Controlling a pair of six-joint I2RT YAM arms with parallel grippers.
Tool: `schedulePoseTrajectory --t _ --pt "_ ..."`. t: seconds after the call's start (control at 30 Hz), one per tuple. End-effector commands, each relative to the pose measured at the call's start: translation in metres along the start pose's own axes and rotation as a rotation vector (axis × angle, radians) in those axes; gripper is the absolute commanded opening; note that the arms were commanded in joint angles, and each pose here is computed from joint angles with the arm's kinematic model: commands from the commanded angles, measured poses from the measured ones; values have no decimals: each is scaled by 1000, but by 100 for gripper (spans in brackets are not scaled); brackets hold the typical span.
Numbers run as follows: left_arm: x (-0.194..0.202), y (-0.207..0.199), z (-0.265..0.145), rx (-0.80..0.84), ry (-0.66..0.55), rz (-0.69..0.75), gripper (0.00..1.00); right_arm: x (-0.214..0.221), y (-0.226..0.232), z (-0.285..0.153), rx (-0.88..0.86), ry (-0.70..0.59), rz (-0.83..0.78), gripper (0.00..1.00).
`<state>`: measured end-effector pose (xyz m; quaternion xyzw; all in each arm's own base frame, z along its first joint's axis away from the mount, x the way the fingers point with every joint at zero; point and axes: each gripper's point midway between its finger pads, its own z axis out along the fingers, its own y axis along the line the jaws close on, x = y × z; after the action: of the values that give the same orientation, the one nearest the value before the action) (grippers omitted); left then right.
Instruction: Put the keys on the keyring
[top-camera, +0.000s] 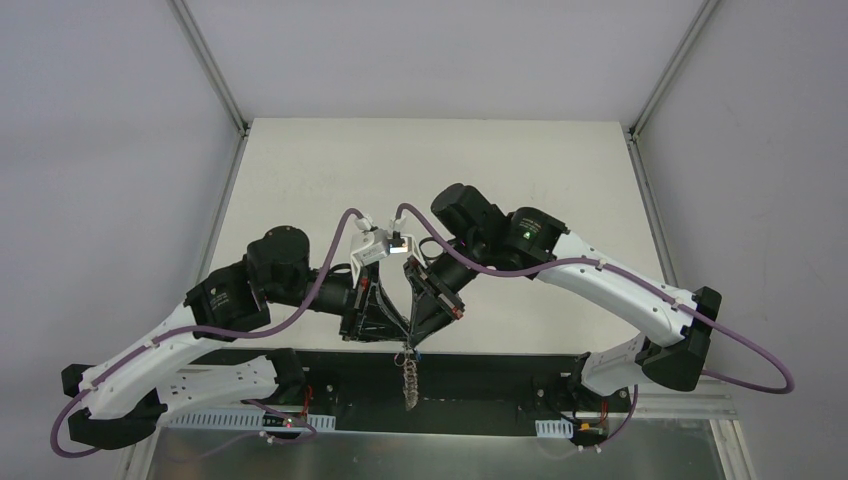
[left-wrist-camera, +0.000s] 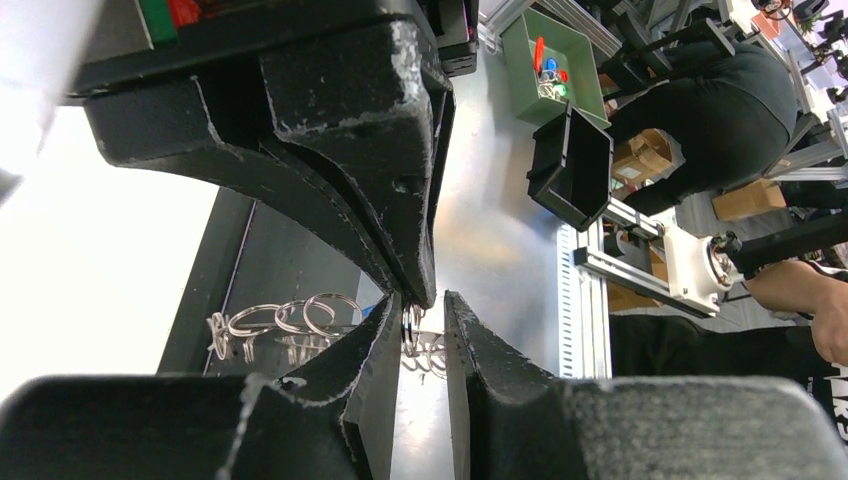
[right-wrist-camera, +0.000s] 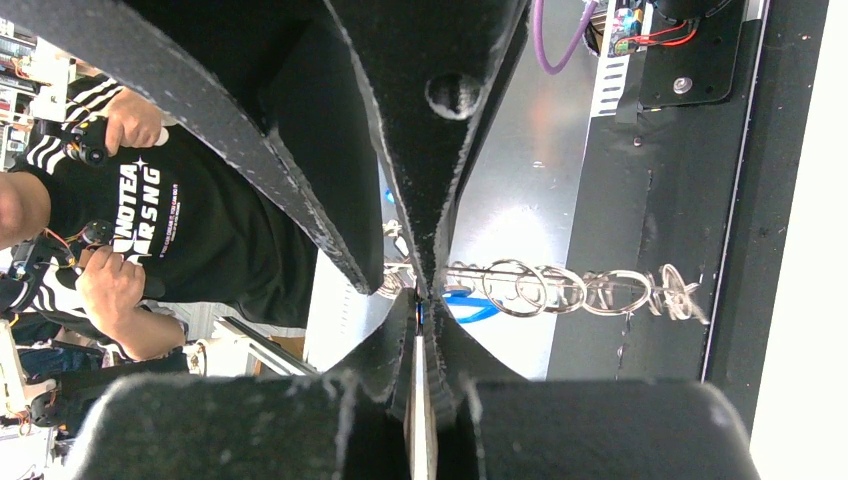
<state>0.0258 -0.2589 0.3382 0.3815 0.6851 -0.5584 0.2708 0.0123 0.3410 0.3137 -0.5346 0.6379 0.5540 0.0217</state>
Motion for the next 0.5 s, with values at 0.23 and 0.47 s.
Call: schedulePoseTrajectory --t 0.23,0.47 --pt "-1 -13 -7 35 11 8 19 -20 18 -10 -15 -64 -108 0" --pt "2 -12 -3 47 36 -4 16 -22 17 -10 -9 -71 -107 0"
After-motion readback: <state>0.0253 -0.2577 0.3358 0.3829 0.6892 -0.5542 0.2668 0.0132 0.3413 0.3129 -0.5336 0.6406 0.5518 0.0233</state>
